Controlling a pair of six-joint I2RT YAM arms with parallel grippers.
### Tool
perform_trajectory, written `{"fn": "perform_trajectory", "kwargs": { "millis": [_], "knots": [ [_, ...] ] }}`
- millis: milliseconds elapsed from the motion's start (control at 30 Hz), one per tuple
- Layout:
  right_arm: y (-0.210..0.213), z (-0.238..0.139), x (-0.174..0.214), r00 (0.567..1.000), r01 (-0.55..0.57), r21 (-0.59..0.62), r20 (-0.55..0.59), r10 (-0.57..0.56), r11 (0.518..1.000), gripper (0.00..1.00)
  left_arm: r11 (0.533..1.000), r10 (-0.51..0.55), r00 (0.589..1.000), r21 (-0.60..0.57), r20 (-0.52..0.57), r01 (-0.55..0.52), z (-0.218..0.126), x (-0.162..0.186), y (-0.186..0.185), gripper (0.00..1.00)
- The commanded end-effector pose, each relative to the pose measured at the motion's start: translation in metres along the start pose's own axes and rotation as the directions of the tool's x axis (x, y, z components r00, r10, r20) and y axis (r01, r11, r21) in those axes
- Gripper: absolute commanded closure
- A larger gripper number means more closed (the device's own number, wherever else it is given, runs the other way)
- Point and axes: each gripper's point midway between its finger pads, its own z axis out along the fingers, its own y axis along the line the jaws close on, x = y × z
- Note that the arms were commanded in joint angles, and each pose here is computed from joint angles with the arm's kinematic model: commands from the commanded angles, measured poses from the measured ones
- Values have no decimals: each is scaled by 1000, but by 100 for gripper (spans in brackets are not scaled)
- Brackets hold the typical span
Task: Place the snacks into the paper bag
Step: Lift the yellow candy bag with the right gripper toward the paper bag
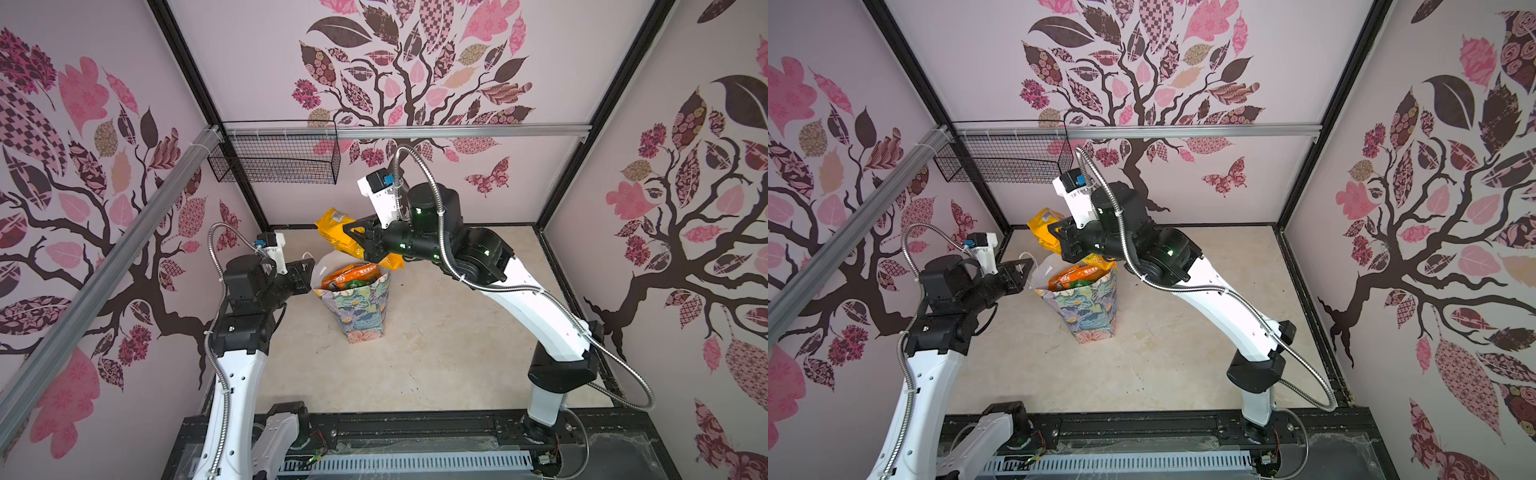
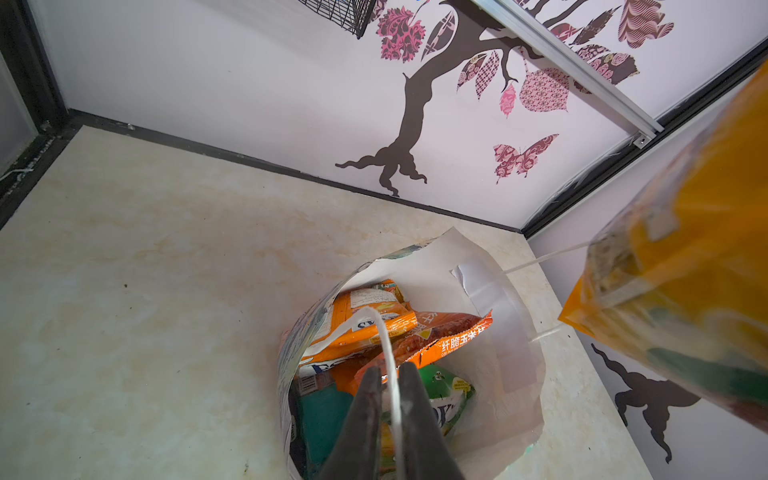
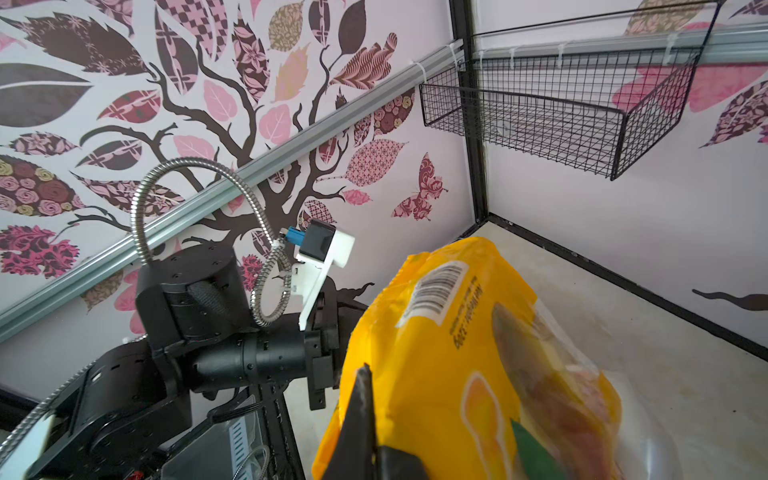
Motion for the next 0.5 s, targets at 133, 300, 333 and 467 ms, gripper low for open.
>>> {"fn": "perform_trajectory", "kwargs": {
  "millis": [133, 300, 333, 467],
  "knots": [
    [0, 19, -26, 990, 70, 20, 123, -72, 997, 100, 1000, -3, 1000, 15, 6, 3, 2, 3, 1, 87],
    [-5, 44, -20, 987, 101, 32, 125, -104, 994, 100, 1000, -6, 1000, 11, 0, 6, 3, 4, 2, 86],
    [-8, 48, -20, 986, 109, 45, 126, -114, 993, 100, 1000, -6, 1000, 12, 0, 6, 3, 4, 2, 86],
    [-22, 57, -23, 981, 125, 82, 141, -136, 989, 100, 1000, -7, 1000, 12, 3, 7, 3, 3, 2, 86]
  ]
}}
